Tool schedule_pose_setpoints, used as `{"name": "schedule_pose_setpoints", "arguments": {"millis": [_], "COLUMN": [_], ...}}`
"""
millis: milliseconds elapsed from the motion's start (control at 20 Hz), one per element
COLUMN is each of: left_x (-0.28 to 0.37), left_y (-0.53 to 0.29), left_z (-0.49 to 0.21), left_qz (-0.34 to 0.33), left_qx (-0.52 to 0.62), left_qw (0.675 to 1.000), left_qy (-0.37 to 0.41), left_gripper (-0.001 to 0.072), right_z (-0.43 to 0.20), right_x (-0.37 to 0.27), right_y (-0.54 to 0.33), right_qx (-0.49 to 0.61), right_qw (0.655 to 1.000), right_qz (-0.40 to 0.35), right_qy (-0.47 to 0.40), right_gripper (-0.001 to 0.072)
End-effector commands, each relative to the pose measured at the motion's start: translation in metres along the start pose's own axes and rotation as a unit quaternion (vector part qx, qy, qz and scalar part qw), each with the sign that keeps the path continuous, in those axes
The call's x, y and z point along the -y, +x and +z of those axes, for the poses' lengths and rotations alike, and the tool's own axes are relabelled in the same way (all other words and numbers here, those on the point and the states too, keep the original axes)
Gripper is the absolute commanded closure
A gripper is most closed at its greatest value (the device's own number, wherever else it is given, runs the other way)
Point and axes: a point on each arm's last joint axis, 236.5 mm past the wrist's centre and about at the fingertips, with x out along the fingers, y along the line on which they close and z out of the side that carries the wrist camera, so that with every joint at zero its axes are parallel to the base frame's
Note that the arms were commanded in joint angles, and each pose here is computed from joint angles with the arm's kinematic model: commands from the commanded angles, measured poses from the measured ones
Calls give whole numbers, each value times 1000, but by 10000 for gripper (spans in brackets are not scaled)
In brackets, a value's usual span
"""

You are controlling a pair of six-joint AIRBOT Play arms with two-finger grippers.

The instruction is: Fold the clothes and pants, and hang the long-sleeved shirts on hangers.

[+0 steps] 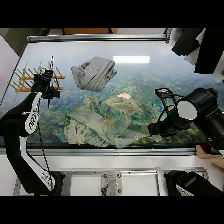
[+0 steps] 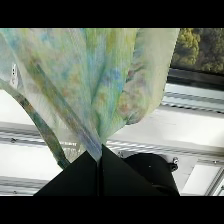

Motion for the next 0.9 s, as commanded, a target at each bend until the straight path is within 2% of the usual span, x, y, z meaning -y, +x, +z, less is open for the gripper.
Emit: {"name": "schedule_pose_setpoints", "arguments": {"millis": [0,200,450,750,850], "left_x": [-1,-13,-40,-21,2], "left_y": [-2,-33,-123,-226,-257], "left_z": [-2,11,23,13,2], "left_qz": [-1,0,7,-2,-40], "left_qx": [-4,28,88,145,161], "left_qw": [1000,1000,996,988,982], "left_qy": [-2,-1,1,58,93], "left_gripper": [692,692,692,692,692], "right_z": [0,0,0,0,0], "right_x": [0,0,0,0,0], "right_y": [0,0,0,0,0], "right_qx": [0,0,0,0,0], "right_qw": [1000,1000,1000,1000,1000], "right_qz": [0,0,0,0,0], "right_qy": [0,0,0,0,0], "right_gripper": [702,703,702,703,703]}}
